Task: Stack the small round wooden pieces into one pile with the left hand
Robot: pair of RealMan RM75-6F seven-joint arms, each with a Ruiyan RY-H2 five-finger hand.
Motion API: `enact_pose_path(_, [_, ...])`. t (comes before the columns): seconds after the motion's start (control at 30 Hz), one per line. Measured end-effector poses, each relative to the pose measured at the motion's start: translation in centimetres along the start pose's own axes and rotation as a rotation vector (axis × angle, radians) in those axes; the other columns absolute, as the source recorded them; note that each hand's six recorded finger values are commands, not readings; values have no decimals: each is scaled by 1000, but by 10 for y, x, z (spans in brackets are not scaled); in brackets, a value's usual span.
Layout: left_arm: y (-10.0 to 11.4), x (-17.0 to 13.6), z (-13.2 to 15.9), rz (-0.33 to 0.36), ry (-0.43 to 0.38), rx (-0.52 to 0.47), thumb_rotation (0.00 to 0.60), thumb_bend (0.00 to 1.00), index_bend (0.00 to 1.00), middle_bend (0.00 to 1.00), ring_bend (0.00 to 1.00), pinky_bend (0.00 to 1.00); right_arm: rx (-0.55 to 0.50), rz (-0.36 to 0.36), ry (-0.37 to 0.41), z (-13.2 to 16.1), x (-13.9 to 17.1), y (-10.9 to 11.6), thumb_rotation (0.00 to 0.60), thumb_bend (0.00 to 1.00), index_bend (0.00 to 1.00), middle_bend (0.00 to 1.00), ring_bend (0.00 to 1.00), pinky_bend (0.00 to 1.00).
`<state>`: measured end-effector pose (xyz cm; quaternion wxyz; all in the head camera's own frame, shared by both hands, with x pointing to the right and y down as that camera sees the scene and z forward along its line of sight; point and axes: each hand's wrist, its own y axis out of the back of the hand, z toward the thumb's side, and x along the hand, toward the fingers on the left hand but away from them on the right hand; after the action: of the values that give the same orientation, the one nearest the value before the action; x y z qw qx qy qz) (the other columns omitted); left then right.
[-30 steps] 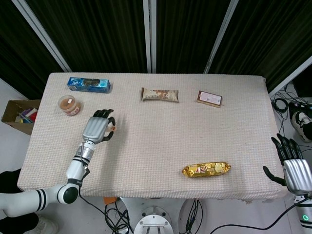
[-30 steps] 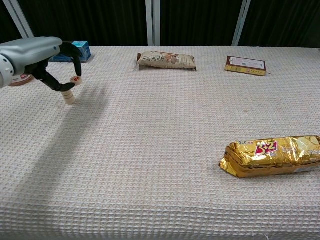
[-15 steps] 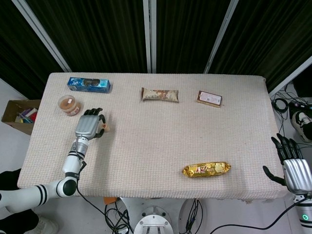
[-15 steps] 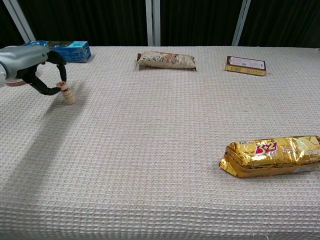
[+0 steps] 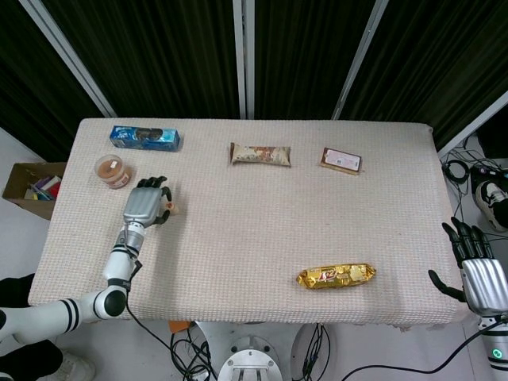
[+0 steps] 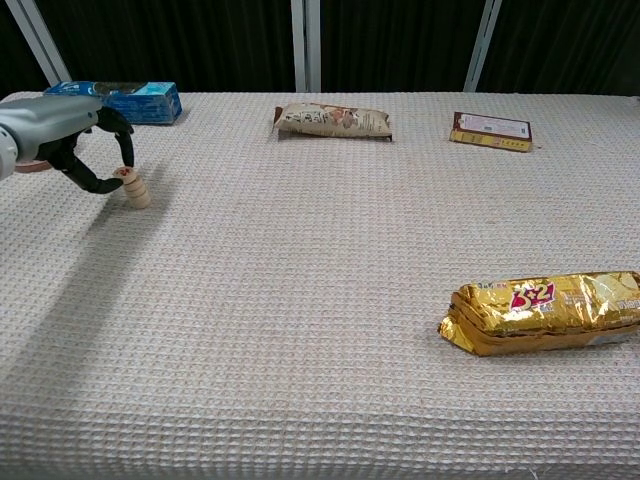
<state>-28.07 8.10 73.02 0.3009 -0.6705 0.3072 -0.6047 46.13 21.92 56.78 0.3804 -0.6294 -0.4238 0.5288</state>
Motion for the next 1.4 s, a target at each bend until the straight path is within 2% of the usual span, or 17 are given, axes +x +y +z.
enact_pose_path(1.4, [0,1,4,-6,-2,26,600,372,401,121,102,145,-2,-2,-9,-3,1,0,600,230,0,0,0,0])
